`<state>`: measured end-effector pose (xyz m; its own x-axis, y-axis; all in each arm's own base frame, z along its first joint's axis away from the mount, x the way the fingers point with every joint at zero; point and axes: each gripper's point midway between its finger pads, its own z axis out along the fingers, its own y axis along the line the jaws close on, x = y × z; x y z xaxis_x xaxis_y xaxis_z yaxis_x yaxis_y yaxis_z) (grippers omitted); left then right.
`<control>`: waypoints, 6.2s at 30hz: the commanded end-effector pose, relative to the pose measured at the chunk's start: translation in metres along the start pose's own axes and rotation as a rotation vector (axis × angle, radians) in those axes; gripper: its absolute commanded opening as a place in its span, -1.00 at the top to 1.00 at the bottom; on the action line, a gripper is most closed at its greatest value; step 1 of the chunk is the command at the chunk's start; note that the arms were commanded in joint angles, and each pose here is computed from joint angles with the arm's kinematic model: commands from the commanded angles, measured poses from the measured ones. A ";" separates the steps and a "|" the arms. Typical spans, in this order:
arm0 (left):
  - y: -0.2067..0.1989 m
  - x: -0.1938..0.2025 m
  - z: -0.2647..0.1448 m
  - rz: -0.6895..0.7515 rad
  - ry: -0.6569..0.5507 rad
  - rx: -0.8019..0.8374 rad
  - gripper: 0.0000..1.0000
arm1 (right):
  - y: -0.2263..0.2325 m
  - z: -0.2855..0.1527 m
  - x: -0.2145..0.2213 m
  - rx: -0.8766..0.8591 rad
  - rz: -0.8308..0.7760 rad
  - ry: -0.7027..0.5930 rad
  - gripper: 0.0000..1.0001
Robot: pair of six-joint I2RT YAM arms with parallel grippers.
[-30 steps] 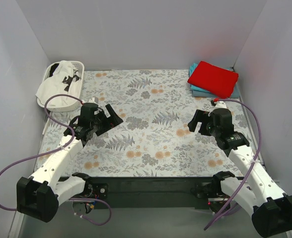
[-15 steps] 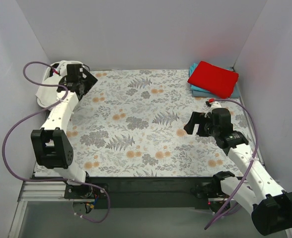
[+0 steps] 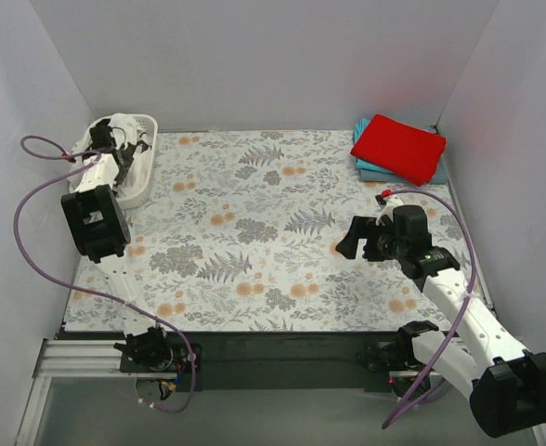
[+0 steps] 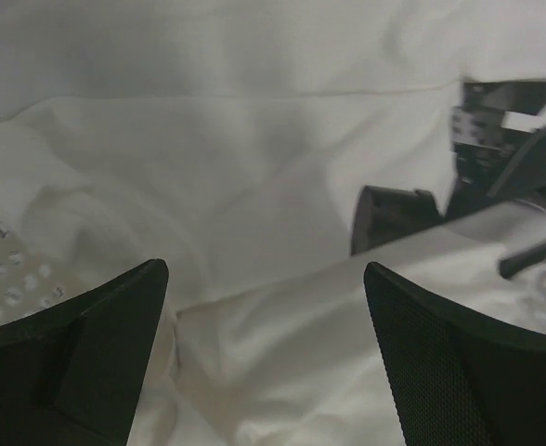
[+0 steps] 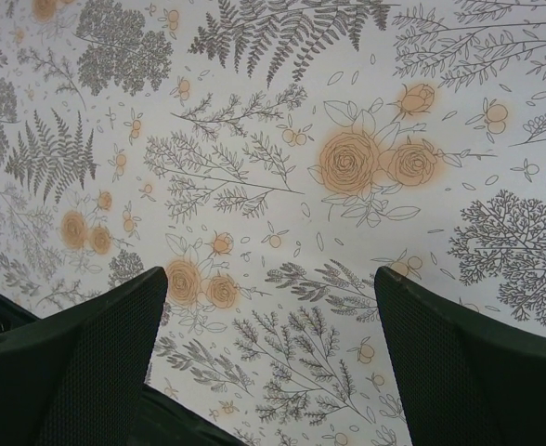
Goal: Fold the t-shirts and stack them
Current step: Grab the tshirt from the pile, then move the tshirt to the center of the board, then flatten the tshirt out
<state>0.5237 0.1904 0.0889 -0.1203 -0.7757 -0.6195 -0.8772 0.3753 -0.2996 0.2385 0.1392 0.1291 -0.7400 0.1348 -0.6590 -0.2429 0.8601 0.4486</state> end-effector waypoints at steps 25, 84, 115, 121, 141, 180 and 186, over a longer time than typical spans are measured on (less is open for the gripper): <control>-0.094 -0.117 -0.108 -0.104 -0.122 0.435 1.00 | 0.001 0.012 0.011 -0.047 -0.019 0.028 -0.96; -0.015 0.196 -0.300 0.243 0.270 0.520 -0.13 | 0.002 0.023 -0.036 0.054 -0.024 -0.059 -0.90; 0.094 0.269 -0.190 0.322 0.487 0.224 0.12 | 0.056 0.195 -0.077 0.328 -0.469 0.010 -0.37; 0.098 0.272 -0.185 0.332 0.486 0.211 0.24 | 0.041 0.202 -0.080 0.414 -0.501 0.004 -0.39; 0.054 0.189 -0.183 0.235 0.400 0.289 1.00 | -0.002 0.143 -0.158 0.519 -0.380 -0.061 0.97; -0.109 -0.128 -0.343 -0.166 0.150 0.982 1.00 | -0.005 -0.120 -0.353 0.143 0.103 -0.749 0.97; -0.046 -0.043 -0.298 -0.257 0.321 0.860 1.00 | -0.059 -0.055 -0.247 0.189 0.281 -0.544 0.97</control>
<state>0.4454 0.0807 0.4182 -0.1067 -0.8993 -0.4242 -0.1640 0.4367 -0.8845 0.4039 0.0325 0.3789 -0.1983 0.4947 -0.8462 -0.0548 0.8564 0.5135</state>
